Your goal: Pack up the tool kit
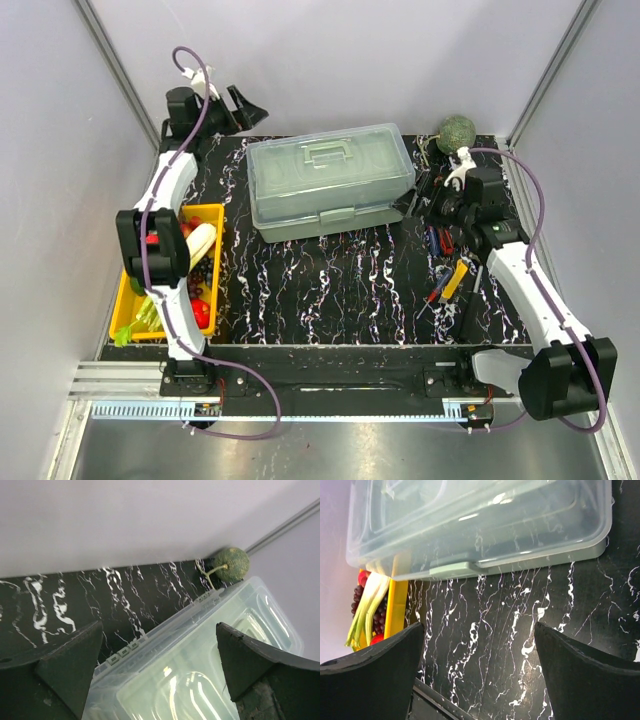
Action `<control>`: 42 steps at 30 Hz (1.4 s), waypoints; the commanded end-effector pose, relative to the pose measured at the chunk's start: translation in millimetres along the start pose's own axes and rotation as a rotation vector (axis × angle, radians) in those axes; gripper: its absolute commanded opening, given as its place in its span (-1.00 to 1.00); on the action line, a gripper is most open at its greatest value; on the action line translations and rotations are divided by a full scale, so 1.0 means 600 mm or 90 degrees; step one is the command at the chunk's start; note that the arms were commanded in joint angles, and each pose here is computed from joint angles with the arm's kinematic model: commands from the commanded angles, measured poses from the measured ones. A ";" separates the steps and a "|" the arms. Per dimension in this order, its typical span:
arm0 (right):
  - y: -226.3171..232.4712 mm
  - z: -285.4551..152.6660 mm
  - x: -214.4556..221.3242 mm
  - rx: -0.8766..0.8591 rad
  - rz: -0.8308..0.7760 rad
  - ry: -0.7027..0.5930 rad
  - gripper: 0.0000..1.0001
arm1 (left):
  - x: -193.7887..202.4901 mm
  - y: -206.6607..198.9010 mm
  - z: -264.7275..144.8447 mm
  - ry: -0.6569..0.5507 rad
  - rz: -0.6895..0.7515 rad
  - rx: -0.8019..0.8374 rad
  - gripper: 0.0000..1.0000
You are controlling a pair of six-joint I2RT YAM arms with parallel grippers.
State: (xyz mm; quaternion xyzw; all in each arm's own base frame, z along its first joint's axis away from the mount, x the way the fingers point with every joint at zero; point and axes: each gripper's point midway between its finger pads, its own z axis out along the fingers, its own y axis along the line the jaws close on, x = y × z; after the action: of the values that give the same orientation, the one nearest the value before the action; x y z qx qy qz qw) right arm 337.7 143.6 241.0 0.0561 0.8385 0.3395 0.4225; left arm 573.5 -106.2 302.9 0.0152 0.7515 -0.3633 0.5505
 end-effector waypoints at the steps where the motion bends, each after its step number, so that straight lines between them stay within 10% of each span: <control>1: -0.001 0.015 0.018 -0.002 -0.035 0.010 0.91 | 0.007 -0.039 0.027 0.012 0.012 0.120 0.98; 14: -0.060 0.140 0.014 0.058 -0.013 0.023 0.85 | 0.135 -0.061 -0.030 0.136 -0.011 0.207 0.98; 42: 0.020 0.292 -0.031 -0.066 0.020 -0.001 0.93 | 0.268 -0.189 -0.234 0.141 -0.005 0.161 0.98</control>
State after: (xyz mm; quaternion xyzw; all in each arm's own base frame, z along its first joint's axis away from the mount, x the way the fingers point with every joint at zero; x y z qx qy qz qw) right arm 478.8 203.4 146.6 0.0775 0.8517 0.3401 0.3910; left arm 359.8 -173.7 227.7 0.0948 0.7613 -0.4821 0.4232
